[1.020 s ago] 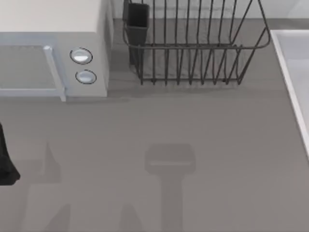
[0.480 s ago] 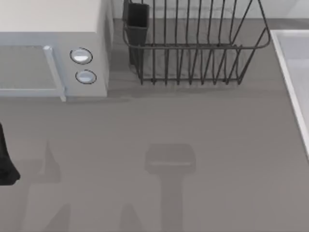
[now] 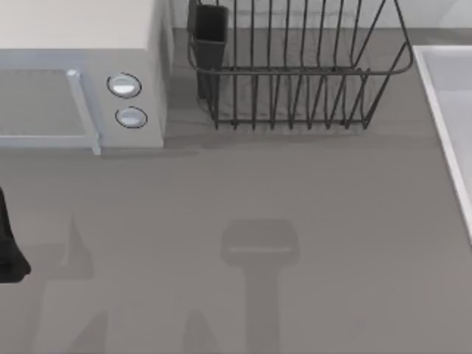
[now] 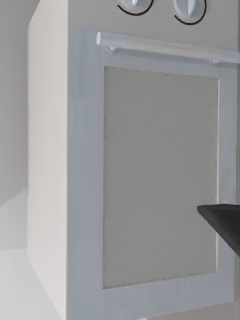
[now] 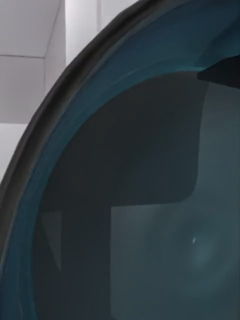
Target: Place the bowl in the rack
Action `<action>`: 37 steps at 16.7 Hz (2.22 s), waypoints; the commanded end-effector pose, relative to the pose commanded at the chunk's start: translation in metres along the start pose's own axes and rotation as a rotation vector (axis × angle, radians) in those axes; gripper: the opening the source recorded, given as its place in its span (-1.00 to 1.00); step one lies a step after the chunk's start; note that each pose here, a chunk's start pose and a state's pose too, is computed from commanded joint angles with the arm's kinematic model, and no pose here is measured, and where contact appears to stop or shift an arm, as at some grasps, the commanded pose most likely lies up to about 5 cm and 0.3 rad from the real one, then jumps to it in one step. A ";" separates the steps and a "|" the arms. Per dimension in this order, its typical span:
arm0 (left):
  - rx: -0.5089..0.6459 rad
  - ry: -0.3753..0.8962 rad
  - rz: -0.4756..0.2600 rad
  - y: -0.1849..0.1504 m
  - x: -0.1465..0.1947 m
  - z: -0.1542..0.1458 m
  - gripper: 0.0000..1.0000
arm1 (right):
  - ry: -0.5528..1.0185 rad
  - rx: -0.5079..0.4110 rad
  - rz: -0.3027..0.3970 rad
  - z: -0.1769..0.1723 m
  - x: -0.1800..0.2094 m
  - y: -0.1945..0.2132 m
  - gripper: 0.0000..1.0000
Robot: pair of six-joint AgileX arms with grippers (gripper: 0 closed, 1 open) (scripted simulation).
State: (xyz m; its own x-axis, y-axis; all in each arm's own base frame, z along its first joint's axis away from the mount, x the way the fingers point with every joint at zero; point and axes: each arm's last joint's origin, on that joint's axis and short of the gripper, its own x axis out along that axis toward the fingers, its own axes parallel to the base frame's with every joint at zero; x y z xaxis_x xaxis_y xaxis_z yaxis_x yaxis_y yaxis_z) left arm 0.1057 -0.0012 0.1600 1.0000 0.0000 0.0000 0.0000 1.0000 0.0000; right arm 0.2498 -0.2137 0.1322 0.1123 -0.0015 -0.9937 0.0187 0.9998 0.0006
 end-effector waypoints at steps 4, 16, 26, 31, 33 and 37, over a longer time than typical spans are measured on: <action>0.000 0.000 0.000 0.000 0.000 0.000 1.00 | -0.001 0.002 -0.001 -0.001 -0.001 0.000 -1.00; 0.000 0.000 0.000 0.000 0.000 0.000 1.00 | 0.027 0.004 0.021 0.027 -0.126 -0.014 -1.00; 0.000 0.000 0.000 0.000 0.000 0.000 1.00 | 0.001 0.002 0.001 0.023 -0.198 0.000 -1.00; 0.000 0.000 0.000 0.000 0.000 0.000 1.00 | -0.051 -0.045 -0.115 0.044 -0.202 0.021 -1.00; 0.000 0.000 0.000 0.000 0.000 0.000 1.00 | -0.120 -0.090 -0.215 0.065 -0.206 0.046 -1.00; 0.000 0.000 0.000 0.000 0.000 0.000 1.00 | -0.357 -0.190 -0.395 0.109 -0.213 0.133 -1.00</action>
State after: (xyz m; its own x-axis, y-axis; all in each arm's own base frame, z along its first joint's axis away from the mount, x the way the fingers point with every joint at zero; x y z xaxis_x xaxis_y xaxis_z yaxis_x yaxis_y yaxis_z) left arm 0.1057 -0.0012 0.1600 1.0000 0.0000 0.0000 0.0000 1.0000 0.0000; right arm 0.3368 -0.0827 0.3566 0.4629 -0.3491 -0.8148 -0.0482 0.9079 -0.4164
